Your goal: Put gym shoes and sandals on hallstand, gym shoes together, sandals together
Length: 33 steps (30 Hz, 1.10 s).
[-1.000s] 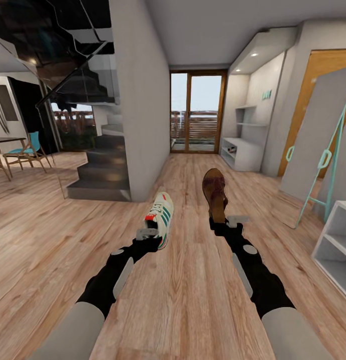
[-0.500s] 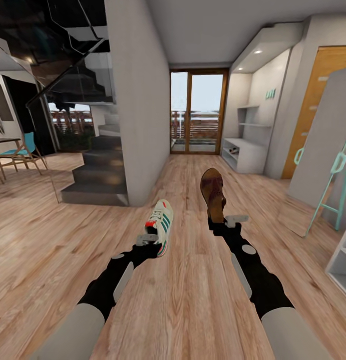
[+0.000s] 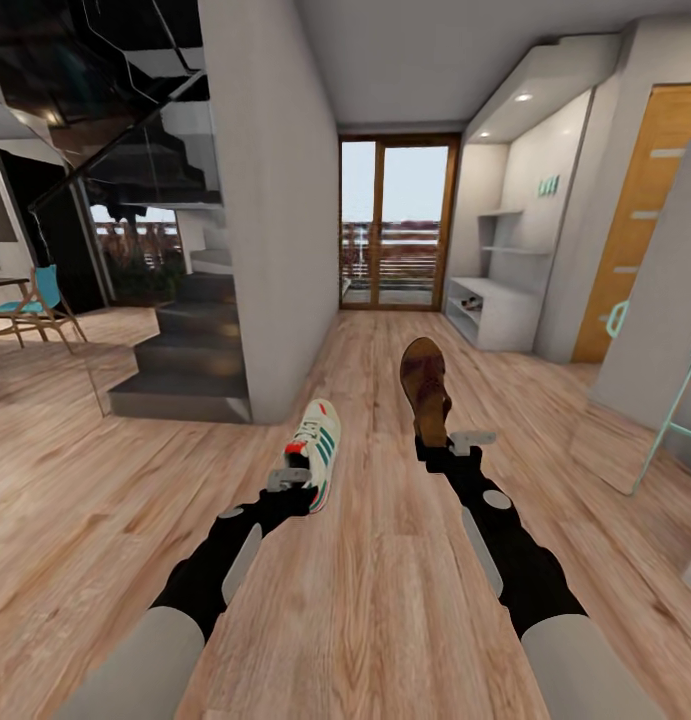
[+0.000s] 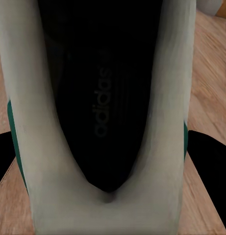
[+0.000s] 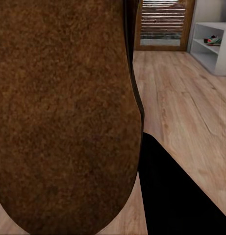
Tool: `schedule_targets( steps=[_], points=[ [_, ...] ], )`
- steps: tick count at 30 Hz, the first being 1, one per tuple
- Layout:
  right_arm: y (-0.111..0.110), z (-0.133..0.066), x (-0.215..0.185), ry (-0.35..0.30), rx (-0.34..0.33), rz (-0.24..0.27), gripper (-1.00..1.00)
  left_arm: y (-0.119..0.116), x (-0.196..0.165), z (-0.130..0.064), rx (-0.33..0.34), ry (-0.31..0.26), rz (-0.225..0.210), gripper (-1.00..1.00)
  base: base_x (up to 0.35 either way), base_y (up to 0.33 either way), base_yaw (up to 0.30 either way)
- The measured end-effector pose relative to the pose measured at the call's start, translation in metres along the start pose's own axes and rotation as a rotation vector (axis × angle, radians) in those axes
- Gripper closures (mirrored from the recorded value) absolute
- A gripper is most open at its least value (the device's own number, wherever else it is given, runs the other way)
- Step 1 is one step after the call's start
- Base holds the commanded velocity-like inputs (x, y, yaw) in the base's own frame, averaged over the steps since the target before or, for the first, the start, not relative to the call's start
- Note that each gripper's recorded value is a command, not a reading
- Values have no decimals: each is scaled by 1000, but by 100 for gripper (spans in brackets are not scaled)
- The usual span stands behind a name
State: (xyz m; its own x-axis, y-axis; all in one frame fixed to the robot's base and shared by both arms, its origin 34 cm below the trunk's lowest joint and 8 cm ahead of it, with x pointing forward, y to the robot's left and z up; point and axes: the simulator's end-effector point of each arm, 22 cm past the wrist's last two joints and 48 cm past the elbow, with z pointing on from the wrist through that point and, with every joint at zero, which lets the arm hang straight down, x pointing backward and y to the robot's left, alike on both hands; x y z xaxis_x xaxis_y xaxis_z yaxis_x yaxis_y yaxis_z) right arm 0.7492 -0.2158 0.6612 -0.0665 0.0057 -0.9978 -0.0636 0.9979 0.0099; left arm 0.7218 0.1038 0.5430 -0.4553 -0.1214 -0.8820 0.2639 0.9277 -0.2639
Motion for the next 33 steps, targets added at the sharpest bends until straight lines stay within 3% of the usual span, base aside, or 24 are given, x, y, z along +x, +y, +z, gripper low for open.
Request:
schedule_targets(
  steps=[20, 33],
  points=[
    [-3, 0, -3, -9, 4, 10, 100, 1, -1, 0, -4, 0, 9, 100, 346, 0, 0],
    [-3, 0, -2, -5, 5, 4, 100, 2, -1, 0, -6, 0, 7, 100, 346, 0, -113]
  ],
)
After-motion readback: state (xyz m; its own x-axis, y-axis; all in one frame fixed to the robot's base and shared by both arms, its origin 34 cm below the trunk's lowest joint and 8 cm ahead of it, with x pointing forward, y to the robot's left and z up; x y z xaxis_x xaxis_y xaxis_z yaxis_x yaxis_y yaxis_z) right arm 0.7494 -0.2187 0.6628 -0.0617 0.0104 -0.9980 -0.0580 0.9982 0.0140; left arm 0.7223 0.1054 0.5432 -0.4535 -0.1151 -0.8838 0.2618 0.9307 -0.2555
